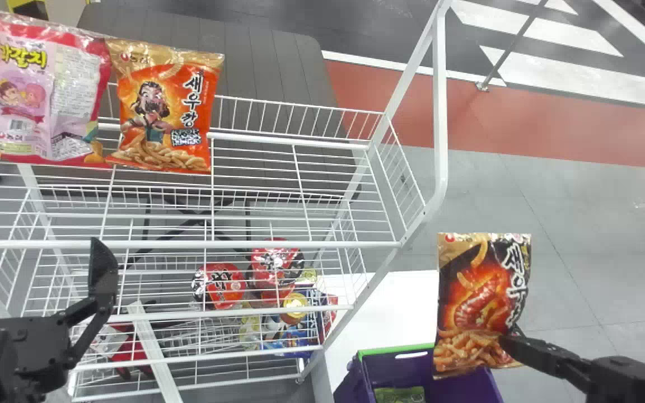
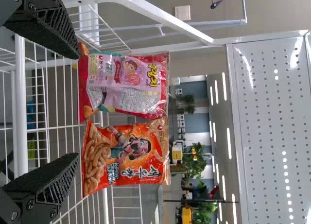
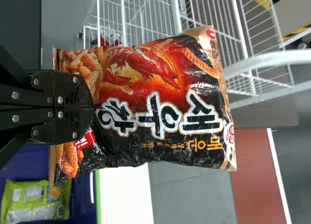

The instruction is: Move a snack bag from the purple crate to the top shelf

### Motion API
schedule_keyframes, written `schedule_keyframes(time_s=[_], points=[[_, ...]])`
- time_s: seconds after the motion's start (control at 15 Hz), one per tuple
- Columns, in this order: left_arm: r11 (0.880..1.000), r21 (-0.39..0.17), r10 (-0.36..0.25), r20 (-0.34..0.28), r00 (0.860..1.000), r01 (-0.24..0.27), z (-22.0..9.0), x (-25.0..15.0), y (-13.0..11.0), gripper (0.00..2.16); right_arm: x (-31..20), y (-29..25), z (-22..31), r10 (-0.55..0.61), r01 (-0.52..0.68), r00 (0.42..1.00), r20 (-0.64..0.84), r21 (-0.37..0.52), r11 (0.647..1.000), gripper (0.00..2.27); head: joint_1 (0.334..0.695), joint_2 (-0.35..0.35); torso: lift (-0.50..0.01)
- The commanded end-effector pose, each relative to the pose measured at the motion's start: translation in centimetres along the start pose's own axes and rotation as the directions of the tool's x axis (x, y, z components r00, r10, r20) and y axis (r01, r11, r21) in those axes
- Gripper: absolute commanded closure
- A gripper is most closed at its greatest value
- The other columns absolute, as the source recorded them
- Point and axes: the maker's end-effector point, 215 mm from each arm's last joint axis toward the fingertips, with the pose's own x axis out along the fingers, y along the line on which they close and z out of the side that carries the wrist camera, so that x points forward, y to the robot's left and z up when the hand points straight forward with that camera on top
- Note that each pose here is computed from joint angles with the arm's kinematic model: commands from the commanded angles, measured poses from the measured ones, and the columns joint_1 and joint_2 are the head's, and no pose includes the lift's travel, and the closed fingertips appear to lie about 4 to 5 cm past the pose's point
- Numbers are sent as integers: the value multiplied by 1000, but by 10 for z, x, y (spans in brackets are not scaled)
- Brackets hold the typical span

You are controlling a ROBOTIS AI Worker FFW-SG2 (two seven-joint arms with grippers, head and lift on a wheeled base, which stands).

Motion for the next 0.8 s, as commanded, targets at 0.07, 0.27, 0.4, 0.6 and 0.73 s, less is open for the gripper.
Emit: schedule_keyframes(time_s=[0.07,0.27,0.4,0.6,0.73], points=[[1000,-2,3,4,1000,-3,2,0,2,103,-12,29,26,33,-31,998,51,-40,999,1656,695,-350,0],[1000,4,2,-1,1000,-2,-1,0,2,103,-24,56,49,78,-69,992,103,-85,994,1656,695,-350,0],[1000,5,2,0,1000,-2,-1,0,1,103,-29,74,61,111,-97,986,127,-114,989,1656,695,-350,0],[1000,6,2,-3,1000,-2,-2,-1,1,103,-19,112,77,220,-197,963,153,-151,969,1656,695,-350,0],[1000,7,2,-6,1000,-2,-3,-2,1,103,-7,132,86,275,-249,949,158,-167,954,1656,695,-342,0]])
